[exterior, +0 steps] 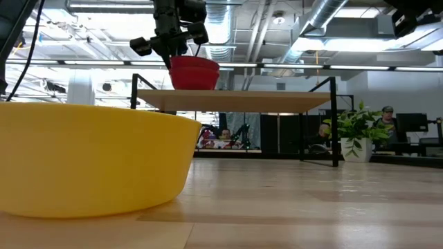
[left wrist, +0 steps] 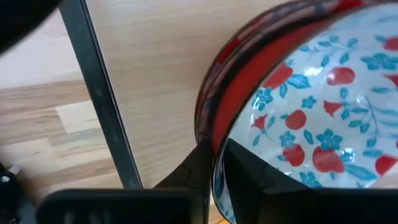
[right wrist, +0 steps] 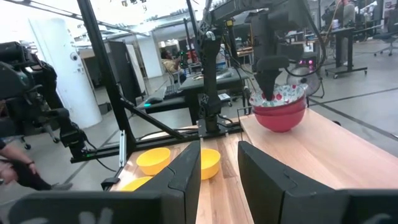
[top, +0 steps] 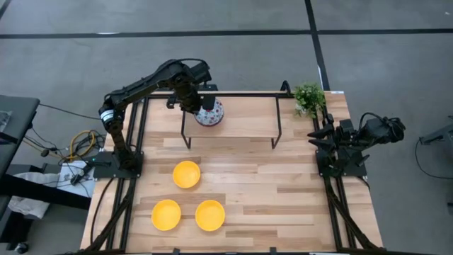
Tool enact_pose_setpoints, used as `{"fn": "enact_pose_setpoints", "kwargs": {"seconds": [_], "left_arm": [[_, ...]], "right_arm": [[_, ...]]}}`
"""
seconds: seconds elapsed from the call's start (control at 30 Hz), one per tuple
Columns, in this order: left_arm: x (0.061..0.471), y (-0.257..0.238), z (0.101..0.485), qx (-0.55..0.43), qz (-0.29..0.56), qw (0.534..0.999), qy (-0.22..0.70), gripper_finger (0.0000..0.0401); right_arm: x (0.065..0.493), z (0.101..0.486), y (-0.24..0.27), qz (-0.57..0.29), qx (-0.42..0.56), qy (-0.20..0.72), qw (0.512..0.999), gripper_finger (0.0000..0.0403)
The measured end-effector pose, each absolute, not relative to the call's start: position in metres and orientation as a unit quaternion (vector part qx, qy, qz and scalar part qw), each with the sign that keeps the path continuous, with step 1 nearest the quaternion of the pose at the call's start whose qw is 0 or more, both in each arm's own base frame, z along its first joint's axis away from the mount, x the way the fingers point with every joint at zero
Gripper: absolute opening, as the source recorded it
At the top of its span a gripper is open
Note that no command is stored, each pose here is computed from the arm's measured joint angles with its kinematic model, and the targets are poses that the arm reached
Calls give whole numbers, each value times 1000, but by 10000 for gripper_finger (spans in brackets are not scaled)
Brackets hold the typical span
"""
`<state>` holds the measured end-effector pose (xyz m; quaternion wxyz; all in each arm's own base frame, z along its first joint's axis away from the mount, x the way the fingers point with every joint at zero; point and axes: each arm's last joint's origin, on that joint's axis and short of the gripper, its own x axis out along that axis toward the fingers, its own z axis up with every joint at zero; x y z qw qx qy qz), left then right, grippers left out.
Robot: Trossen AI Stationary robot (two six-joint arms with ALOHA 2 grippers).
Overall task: Pick & Place Mini bowls
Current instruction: Stack the white patterned bowl on the white patterned bowl on the shelf
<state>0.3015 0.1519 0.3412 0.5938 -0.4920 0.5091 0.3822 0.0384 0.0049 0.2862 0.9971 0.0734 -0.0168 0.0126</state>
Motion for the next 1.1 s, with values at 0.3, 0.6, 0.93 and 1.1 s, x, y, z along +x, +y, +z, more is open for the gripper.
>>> {"fn": "enact_pose_setpoints", "kwargs": {"seconds": [0.3,0.6,0.93,1.1], "left_arm": [[297,150,350,-493,379,609,493,71],[282,147,369,-497,377,632,460,96],[288,139,394,-453,337,733,379,86],[300,133,376,-411,314,743,425,60]], "right_arm": [[38,286,5,14,73,-17,997,97],[38,286,5,13,74,-17,997,97],[38,286,5,13,73,-17,997,97],[38,286,5,13,73,-17,997,97]]}}
